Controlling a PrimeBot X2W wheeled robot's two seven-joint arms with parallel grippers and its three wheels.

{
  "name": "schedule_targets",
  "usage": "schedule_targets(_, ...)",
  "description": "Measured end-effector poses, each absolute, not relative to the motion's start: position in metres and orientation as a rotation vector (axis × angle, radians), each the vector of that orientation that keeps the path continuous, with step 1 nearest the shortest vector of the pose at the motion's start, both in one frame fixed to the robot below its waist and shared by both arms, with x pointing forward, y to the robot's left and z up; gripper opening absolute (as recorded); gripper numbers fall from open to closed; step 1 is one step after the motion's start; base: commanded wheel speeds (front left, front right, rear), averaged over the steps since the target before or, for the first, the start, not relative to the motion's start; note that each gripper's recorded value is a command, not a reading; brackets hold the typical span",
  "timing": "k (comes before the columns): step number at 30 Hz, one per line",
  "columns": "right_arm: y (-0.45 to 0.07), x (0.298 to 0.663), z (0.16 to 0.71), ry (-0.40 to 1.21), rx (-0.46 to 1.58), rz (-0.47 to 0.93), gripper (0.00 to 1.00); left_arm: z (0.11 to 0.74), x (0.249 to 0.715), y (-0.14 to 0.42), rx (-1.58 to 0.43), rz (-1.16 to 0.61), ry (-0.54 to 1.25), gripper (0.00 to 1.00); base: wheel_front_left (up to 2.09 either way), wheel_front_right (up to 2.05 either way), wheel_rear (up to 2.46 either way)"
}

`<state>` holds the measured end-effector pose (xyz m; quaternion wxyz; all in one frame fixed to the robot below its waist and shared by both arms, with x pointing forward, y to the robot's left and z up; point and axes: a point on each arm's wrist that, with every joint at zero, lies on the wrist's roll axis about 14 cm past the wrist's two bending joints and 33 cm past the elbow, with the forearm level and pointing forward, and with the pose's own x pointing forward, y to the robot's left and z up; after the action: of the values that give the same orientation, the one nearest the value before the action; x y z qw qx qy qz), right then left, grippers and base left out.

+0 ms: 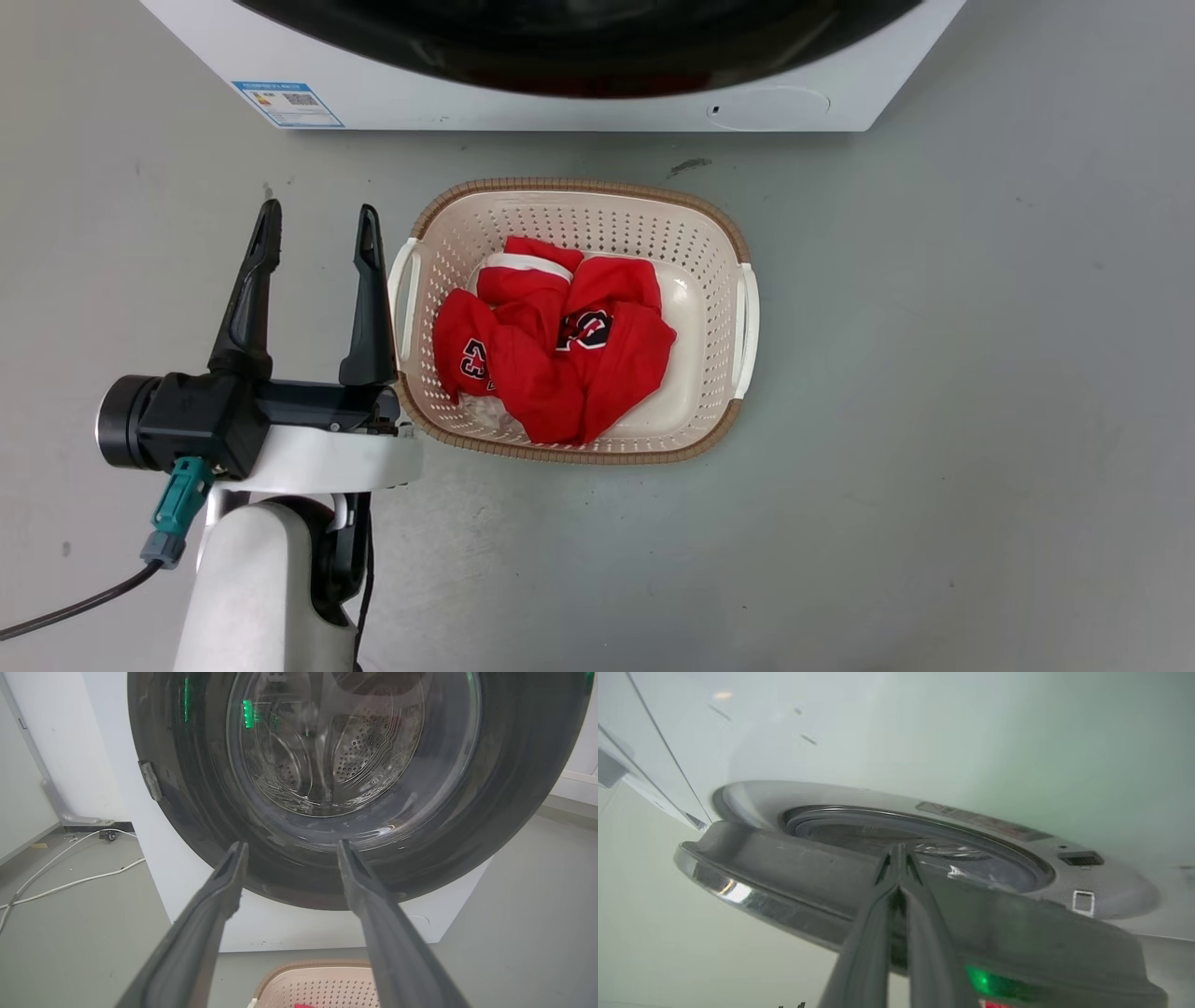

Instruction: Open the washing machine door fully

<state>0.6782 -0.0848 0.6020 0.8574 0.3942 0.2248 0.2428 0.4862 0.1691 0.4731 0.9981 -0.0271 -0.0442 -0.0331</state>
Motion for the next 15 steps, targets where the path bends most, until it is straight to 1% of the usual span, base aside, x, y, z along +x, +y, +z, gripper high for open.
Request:
schedule_targets(10,-0.066,0.643,0.589,0.593,0.835,0.614,0.00,0.484,0.484,0.166,-0.057,-0.071,-0.108,1.00,0.00,0.00,0.00)
schedule_targets(15,-0.059,0.616,0.588,0.641,0.840,0.667,0.00,0.492,0.477,0.164,-0.059,-0.075,-0.119,1.00,0.00,0.00,0.00)
